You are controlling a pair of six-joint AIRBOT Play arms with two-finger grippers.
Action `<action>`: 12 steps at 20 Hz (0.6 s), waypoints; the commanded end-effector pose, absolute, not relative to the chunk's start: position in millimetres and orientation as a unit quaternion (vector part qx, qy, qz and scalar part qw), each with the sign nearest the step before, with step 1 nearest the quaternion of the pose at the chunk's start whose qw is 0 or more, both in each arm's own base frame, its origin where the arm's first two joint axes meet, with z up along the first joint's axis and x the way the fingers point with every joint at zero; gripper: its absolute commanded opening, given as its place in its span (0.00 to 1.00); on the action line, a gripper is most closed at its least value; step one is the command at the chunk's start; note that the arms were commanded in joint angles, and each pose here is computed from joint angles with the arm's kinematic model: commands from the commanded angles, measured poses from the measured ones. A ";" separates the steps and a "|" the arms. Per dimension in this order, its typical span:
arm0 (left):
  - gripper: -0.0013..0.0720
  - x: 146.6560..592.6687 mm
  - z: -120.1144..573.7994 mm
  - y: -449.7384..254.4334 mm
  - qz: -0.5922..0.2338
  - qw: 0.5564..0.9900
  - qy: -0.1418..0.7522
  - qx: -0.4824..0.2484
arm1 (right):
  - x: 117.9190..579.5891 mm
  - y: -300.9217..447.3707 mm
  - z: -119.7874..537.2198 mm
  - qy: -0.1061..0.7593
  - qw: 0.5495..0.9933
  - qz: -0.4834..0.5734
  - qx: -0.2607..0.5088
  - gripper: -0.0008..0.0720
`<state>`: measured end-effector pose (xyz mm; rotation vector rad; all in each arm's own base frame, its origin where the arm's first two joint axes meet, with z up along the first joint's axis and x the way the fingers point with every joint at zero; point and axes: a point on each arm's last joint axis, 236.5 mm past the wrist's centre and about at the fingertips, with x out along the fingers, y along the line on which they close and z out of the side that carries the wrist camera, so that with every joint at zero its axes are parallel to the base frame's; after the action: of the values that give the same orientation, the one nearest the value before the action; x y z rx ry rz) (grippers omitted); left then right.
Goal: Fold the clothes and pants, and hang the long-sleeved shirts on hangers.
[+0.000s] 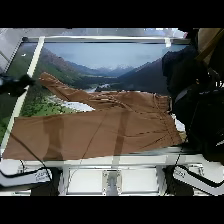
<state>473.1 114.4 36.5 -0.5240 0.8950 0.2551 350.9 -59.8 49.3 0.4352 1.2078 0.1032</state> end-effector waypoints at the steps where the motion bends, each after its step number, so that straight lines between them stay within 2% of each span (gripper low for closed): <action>1: 0.90 514.4 -29.2 80.5 0.141 0.828 0.458 -0.290 | 339.4 -41.0 50.4 0.585 0.773 0.076 0.231 0.48; 5: 0.90 532.4 -54.9 95.0 0.159 0.826 0.446 -0.306 | 338.4 -19.3 61.1 0.583 0.756 0.101 0.281 0.48; 12: 0.90 556.7 -58.1 111.1 0.173 0.837 0.389 -0.344 | 355.7 -4.6 77.9 0.547 0.762 0.122 0.326 0.48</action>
<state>545.1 107.4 -54.3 -0.6809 0.8750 0.3542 348.6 -12.1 69.6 0.6630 1.2238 0.2404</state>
